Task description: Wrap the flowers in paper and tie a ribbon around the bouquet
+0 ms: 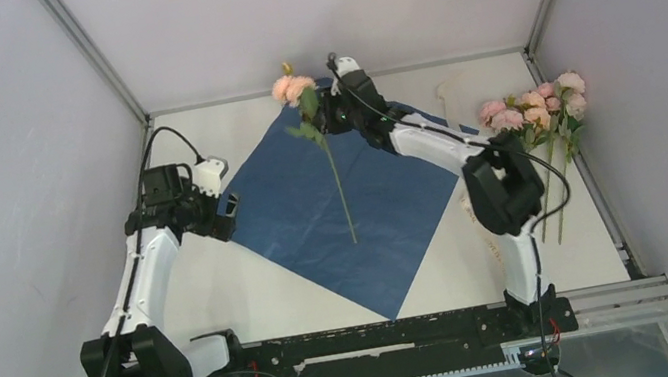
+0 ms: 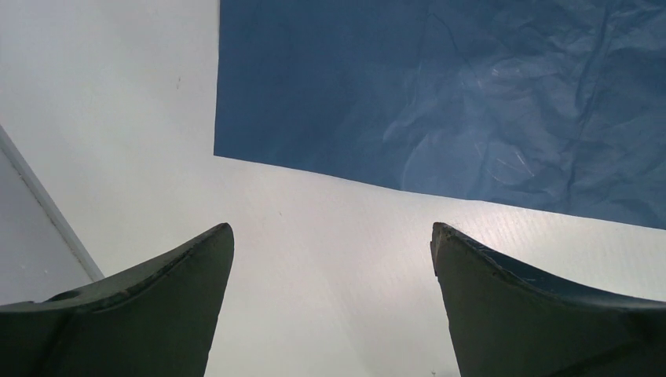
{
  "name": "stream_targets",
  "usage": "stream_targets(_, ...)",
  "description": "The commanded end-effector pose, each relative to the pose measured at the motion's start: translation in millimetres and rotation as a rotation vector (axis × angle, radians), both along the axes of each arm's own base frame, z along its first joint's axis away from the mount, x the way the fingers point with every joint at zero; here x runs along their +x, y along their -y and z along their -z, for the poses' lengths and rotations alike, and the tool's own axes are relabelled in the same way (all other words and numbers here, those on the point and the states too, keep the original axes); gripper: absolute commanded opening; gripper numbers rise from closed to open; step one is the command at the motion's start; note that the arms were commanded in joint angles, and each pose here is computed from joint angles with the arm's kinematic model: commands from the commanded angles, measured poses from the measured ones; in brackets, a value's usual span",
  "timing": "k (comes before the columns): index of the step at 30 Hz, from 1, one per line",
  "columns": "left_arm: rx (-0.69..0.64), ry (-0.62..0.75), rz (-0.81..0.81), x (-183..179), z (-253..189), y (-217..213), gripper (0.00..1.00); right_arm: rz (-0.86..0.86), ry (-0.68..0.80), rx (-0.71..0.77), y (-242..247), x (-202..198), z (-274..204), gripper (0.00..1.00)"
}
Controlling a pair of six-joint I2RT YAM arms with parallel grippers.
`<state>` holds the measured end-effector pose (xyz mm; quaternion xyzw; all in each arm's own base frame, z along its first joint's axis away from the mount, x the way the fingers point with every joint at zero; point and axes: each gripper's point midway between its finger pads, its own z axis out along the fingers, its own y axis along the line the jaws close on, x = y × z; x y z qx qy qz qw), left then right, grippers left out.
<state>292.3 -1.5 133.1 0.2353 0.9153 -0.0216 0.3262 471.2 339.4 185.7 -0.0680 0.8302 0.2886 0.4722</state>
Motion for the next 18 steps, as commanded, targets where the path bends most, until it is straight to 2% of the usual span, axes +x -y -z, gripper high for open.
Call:
stream_targets(1, -0.002, 0.030, -0.030, 6, 1, -3, 1.00, 0.066, -0.079, -0.136, 19, 31, 6, 0.71)
stream_targets(3, -0.007, 0.024, -0.025, 6, 3, -2, 1.00, 0.122, -0.072, -0.194, 42, 36, -1, 0.97)
stream_targets(6, -0.012, 0.013, -0.028, 10, 3, -2, 1.00, 0.120, -0.002, -0.251, 81, 23, -41, 1.00)
stream_targets(8, -0.003, 0.005, -0.041, 12, 3, -5, 1.00, 0.125, -0.028, -0.342, 121, 6, -44, 1.00)
stream_targets(10, 0.002, -0.006, -0.044, 13, 4, -6, 1.00, 0.247, -0.141, -0.450, 190, -10, -27, 1.00)
stream_targets(13, 0.016, -0.029, -0.059, 14, 7, -10, 1.00, 0.469, -0.363, -0.510, 291, -47, 14, 0.93)
stream_targets(16, 0.026, -0.070, -0.077, 18, 9, -13, 1.00, 0.602, -0.509, -0.361, 359, -73, 45, 0.78)
stream_targets(18, 0.029, -0.079, -0.092, 26, 7, -15, 1.00, 0.681, -0.543, -0.286, 394, -78, 56, 0.69)
